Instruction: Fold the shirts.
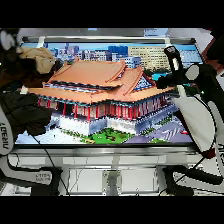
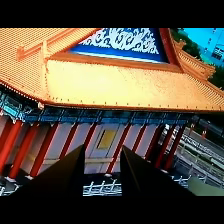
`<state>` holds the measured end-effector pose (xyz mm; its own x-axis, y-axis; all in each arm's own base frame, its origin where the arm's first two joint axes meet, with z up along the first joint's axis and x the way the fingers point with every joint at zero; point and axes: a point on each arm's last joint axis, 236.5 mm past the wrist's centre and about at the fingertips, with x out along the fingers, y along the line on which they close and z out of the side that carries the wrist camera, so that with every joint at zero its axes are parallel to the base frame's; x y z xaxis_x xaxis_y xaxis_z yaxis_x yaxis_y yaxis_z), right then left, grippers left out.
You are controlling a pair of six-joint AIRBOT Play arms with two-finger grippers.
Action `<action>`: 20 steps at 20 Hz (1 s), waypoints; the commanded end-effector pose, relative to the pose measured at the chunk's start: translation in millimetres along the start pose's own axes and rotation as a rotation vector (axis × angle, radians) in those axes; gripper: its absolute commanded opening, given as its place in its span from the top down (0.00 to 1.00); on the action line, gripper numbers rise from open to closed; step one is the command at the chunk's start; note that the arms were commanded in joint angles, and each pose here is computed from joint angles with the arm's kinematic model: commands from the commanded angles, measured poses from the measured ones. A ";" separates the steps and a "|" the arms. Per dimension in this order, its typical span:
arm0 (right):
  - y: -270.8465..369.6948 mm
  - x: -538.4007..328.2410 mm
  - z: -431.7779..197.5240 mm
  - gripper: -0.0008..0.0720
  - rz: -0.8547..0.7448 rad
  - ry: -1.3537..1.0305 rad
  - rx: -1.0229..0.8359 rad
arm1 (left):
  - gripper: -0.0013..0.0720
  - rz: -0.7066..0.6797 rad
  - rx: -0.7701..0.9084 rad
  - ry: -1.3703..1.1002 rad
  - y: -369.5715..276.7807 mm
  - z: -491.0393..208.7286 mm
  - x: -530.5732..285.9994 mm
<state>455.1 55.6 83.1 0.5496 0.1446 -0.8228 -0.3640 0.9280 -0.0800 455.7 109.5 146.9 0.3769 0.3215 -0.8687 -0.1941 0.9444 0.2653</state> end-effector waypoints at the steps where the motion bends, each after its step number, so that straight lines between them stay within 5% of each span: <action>1: 1.3 -0.6 6.9 0.61 0.004 -0.029 0.009 | 0.11 0.077 -0.248 0.177 76.0 -57.2 55.0; 7: 7.7 -3.5 36.5 0.61 0.037 -0.153 0.063 | 0.11 0.033 -0.436 0.300 114.2 -110.6 138.4; 14: 20.7 -3.4 30.0 0.61 0.093 -0.122 0.092 | 0.11 -0.167 -0.728 0.459 81.1 -140.4 188.8; 19: 30.8 -5.0 34.2 0.61 0.138 -0.136 0.122 | 0.11 -0.202 -0.808 0.367 83.3 -121.0 212.4; 20: 32.0 -5.2 34.8 0.61 0.143 -0.138 0.126 | 0.18 -0.222 -0.812 0.355 79.9 -117.0 215.3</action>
<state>467.7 90.1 102.0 0.6032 0.2896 -0.7432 -0.3512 0.9330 0.0785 397.9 246.0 -61.3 0.1356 -0.0058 -0.9907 -0.7633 0.6369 -0.1082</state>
